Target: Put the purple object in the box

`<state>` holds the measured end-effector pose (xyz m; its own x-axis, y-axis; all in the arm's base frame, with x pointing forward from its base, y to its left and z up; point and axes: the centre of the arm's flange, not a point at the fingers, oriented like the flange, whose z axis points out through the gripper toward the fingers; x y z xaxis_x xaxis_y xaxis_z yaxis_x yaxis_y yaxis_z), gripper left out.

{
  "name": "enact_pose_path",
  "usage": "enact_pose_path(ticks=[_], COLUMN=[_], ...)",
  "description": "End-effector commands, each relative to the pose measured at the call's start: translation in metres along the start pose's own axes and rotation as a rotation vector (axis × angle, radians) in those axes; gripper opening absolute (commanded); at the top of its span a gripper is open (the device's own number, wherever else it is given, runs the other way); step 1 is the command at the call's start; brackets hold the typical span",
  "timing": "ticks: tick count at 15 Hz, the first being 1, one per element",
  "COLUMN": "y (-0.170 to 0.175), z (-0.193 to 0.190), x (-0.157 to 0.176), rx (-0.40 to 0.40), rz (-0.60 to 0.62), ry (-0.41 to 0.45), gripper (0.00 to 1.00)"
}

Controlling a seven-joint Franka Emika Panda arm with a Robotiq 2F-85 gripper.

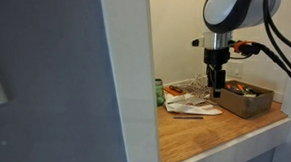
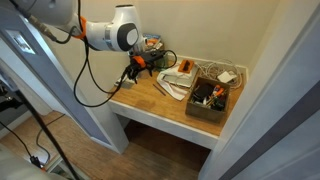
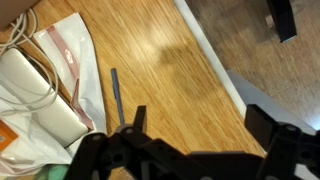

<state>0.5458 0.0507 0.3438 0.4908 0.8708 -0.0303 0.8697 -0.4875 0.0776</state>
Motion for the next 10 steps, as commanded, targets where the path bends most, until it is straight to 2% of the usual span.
enact_pose_path(ticks=[1, 8, 10], y=[0.004, 0.011, 0.020], z=[0.008, 0.014, 0.033], x=[-0.001, 0.000, 0.008], rx=[0.009, 0.012, 0.059], rz=[-0.007, -0.016, -0.047], ry=[-0.006, -0.008, -0.015], gripper=[1.00, 1.00, 1.00])
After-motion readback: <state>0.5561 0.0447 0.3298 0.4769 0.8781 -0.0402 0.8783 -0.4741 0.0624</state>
